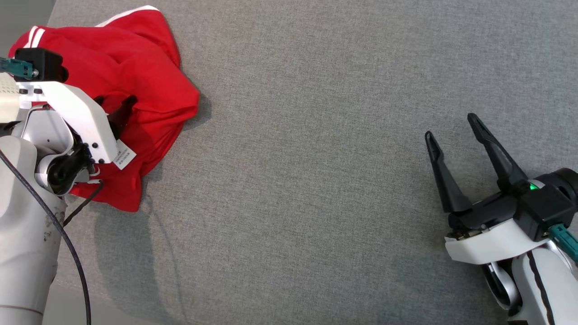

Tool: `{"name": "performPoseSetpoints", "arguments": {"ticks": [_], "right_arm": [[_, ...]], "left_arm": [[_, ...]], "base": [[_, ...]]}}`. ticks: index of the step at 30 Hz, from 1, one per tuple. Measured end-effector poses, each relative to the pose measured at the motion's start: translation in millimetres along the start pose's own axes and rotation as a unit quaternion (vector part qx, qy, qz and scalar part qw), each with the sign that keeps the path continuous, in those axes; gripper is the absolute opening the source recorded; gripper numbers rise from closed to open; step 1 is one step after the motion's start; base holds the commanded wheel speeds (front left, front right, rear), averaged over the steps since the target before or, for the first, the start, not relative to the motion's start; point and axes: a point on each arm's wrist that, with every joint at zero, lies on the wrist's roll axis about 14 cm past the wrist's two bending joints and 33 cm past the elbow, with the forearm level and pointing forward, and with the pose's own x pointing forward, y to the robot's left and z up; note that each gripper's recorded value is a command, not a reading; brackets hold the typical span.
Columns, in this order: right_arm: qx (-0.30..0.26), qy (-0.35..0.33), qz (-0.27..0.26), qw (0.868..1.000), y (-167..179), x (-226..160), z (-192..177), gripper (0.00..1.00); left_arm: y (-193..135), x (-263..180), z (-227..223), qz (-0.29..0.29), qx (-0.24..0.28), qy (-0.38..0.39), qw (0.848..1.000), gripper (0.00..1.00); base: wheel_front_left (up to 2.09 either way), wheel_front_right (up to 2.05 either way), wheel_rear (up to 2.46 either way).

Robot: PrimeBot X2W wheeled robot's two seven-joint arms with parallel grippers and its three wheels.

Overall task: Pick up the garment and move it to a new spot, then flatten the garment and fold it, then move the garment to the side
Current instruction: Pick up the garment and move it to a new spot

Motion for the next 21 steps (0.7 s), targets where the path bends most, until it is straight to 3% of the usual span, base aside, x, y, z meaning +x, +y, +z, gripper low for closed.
{"name": "performPoseSetpoints", "arguments": {"ticks": [1,2,7,15,21], "right_arm": [[-0.001,0.001,0.002,1.000,1.1,-0.2,-0.8,1.00],[-0.001,0.002,0.002,1.000,1.7,-0.3,-1.1,1.00],[-0.002,0.003,0.003,1.000,3.2,-0.8,0.1,1.00],[-0.006,-0.013,0.007,1.000,15.0,-0.8,20.9,1.00],[-0.005,-0.028,0.011,1.000,31.3,-5.7,41.6,1.00]], "left_arm": [[0.8,0.2,-1.0,0.001,0.002,0.003,1.000,0.16],[1.2,0.2,-1.6,0.002,0.005,0.004,1.000,0.00],[4.3,-4.7,6.4,0.006,0.023,-0.015,1.000,0.00],[14.3,-36.5,45.9,0.015,0.027,-0.107,0.994,0.00],[14.7,-78.5,89.4,0.016,0.018,-0.210,0.977,0.00]], "base": [[0.00,0.00,0.00],[0.00,0.00,0.00],[0.00,0.00,0.00],[0.00,0.00,0.00],[0.00,0.00,0.00]]}}
